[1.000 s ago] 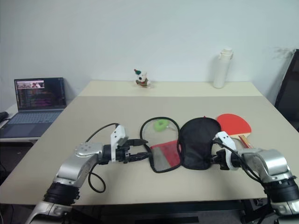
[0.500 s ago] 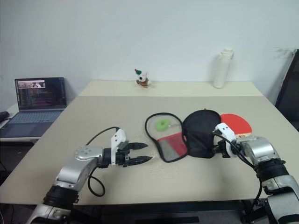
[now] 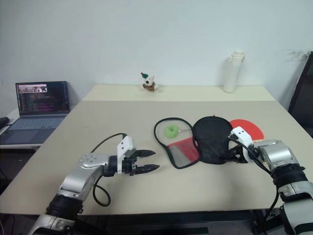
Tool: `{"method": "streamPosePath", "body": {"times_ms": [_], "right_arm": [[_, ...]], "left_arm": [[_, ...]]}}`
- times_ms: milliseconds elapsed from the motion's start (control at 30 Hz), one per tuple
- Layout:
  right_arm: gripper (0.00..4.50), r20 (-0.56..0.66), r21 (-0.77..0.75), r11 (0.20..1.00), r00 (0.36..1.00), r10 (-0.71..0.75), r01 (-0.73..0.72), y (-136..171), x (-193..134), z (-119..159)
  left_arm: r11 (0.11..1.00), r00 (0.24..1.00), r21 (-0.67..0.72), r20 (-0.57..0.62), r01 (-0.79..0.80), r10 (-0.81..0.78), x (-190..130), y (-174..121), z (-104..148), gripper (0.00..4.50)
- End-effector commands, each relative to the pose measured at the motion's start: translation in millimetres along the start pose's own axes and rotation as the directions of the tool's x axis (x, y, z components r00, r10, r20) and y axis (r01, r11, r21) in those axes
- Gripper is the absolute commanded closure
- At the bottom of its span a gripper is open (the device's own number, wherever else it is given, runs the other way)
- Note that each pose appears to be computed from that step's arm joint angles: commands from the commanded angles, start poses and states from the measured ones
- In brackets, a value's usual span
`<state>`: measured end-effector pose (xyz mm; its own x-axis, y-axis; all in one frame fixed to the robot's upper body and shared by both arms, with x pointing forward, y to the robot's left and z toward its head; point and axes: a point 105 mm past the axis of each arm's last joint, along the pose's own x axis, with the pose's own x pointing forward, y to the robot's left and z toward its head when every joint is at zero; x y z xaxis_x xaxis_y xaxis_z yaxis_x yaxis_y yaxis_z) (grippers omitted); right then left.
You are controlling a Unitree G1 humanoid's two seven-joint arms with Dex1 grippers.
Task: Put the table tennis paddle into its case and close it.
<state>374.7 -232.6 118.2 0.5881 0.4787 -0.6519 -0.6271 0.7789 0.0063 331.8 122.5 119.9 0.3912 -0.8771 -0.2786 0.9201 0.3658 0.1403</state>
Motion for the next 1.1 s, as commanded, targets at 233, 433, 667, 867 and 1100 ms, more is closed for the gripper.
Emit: {"method": "streamPosePath", "body": {"times_ms": [233,433,667,867,1100], "right_arm": [[0.03,0.136,-0.075,0.986,0.981,-0.141,0.152,-38,-78,22],[0.03,0.14,0.054,0.929,0.919,-0.37,0.366,-73,-88,2],[0.03,0.149,0.203,0.88,0.875,-0.461,0.429,-89,-65,-9],[0.03,0.138,0.235,0.828,0.826,-0.547,0.509,-103,-50,-12],[0.03,0.094,0.278,0.819,0.835,-0.542,0.501,-105,-43,-24]], "left_arm": [[0.999,0.999,0.024,0.029,0.021,-0.022,1,-3,5,1.16],[0.998,0.997,0.028,0.056,0.058,-0.059,8,-8,15,1.16],[0.996,0.995,0.045,0.059,0.082,-0.085,14,-8,25,1.16],[0.995,0.995,0.055,0.052,0.086,-0.089,16,-9,30,1.16],[0.996,0.997,0.058,0.043,0.068,-0.07,11,-7,31,1.16]]}}
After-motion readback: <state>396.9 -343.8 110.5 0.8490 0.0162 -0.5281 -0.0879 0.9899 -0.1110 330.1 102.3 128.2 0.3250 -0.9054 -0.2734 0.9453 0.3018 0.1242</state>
